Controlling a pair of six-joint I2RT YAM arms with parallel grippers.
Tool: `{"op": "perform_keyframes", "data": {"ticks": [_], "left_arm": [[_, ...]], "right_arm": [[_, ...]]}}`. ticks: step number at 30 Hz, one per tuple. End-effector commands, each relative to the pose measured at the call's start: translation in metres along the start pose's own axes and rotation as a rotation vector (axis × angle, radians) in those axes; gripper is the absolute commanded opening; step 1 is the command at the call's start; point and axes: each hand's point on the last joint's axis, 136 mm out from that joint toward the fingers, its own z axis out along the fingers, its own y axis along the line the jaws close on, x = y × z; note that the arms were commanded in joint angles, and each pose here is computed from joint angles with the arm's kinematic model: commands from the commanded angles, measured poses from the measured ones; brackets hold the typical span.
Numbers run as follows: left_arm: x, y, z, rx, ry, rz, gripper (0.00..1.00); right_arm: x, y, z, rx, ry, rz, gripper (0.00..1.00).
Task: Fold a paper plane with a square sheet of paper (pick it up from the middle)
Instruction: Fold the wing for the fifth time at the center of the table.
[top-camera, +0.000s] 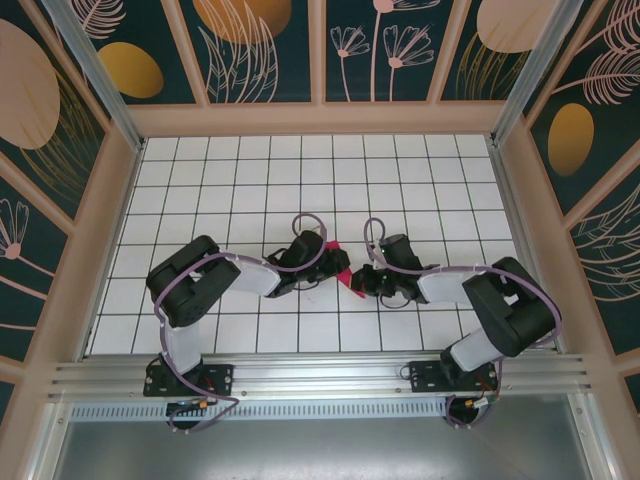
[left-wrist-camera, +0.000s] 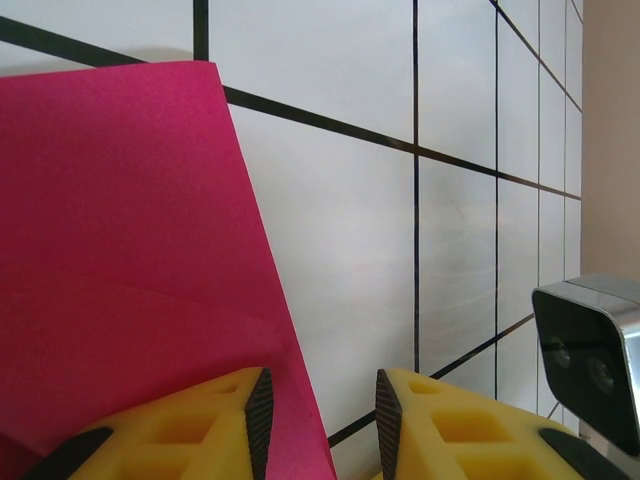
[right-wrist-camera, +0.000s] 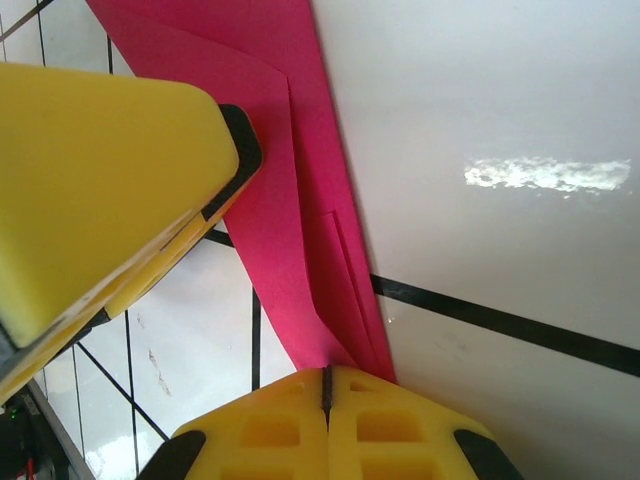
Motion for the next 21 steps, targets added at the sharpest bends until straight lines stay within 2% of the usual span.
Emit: {"op": "perform_keyframes", "data": {"ticks": [1, 5, 9, 21], "left_arm": [[0.010, 0.020, 0.007, -0.058, 0.042, 0.012, 0.35], [0.010, 0.022, 0.008, -0.069, 0.043, 0.013, 0.35], [0.011, 0.028, 0.008, -0.087, 0.043, -0.003, 0.34], [0.015, 0.040, 0.013, -0.149, 0.065, -0.018, 0.29]], "right_arm": [[0.024, -0.033, 0.006, 0.105, 0.067, 0.073, 0.07], [0.029, -0.045, 0.003, 0.107, 0.070, 0.141, 0.06], [0.033, -0.033, -0.002, 0.033, 0.081, 0.135, 0.07], [0.051, -0.033, -0.008, 0.076, 0.155, 0.091, 0.08]]}}
